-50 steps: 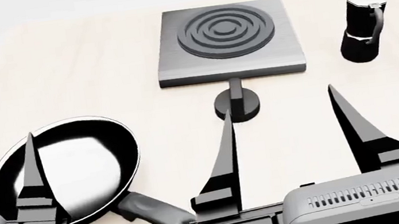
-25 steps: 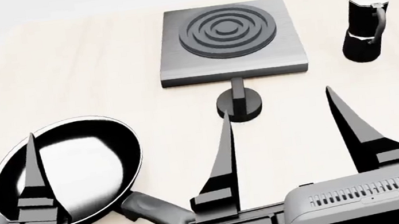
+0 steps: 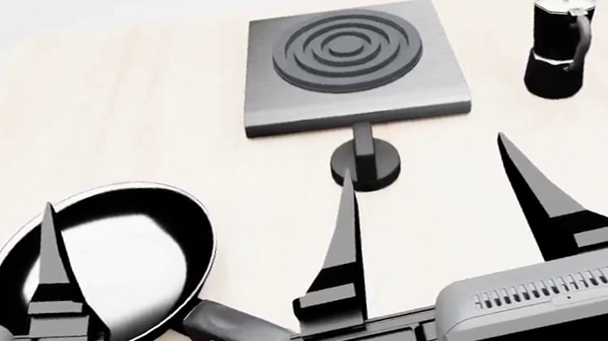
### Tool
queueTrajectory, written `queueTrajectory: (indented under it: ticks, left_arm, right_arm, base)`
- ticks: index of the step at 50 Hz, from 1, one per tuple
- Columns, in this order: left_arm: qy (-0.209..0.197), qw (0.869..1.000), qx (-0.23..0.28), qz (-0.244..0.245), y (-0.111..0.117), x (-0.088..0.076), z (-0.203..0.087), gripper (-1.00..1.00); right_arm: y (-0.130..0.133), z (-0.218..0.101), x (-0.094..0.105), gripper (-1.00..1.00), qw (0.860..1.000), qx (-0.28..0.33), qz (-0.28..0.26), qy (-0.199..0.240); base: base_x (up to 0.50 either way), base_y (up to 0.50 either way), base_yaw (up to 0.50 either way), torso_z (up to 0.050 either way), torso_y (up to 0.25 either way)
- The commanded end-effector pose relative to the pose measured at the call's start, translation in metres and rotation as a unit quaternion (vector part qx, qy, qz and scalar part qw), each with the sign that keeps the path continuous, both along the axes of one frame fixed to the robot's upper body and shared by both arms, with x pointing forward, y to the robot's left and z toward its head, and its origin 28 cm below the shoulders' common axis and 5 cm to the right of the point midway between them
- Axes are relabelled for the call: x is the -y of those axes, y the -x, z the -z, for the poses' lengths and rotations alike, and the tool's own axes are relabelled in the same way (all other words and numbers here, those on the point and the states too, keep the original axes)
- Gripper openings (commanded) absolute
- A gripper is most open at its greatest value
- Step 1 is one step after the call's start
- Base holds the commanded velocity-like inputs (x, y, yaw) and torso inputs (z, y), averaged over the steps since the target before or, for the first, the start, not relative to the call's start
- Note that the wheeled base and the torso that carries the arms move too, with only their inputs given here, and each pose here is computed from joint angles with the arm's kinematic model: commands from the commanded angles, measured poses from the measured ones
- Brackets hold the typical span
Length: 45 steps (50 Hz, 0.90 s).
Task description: Turn on the stove.
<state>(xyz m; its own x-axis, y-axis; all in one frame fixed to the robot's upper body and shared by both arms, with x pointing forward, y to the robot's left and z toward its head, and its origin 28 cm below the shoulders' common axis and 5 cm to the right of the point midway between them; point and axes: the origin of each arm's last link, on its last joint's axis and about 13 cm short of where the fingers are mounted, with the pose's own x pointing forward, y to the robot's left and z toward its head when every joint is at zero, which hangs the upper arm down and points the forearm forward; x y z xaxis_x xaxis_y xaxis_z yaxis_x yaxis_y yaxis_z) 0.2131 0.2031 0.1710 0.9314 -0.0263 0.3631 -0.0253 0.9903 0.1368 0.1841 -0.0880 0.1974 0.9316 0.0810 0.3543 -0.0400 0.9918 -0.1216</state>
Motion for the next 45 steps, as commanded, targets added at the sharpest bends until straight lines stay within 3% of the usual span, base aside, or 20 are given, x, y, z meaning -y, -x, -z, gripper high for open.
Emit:
queueTrajectory:
  ticks: [1, 45]
  left_arm:
    - [0.000, 1.000, 0.001, 0.000, 0.0003, -0.0002, -0.0002, 1.00]
    - [0.001, 1.000, 0.002, 0.001, 0.0008, 0.0004, -0.0006, 1.00]
  right_arm:
    - [-0.0003, 0.0004, -0.0001, 1.00, 1.000, 0.000, 0.000, 0.000]
    - [0.0000, 0.0003, -0.0001, 1.00, 1.000, -0.001, 0.001, 0.001]
  base:
    - [0.09, 0.00, 0.00, 0.000, 0.000]
    - [0.09, 0.00, 0.00, 0.000, 0.000]
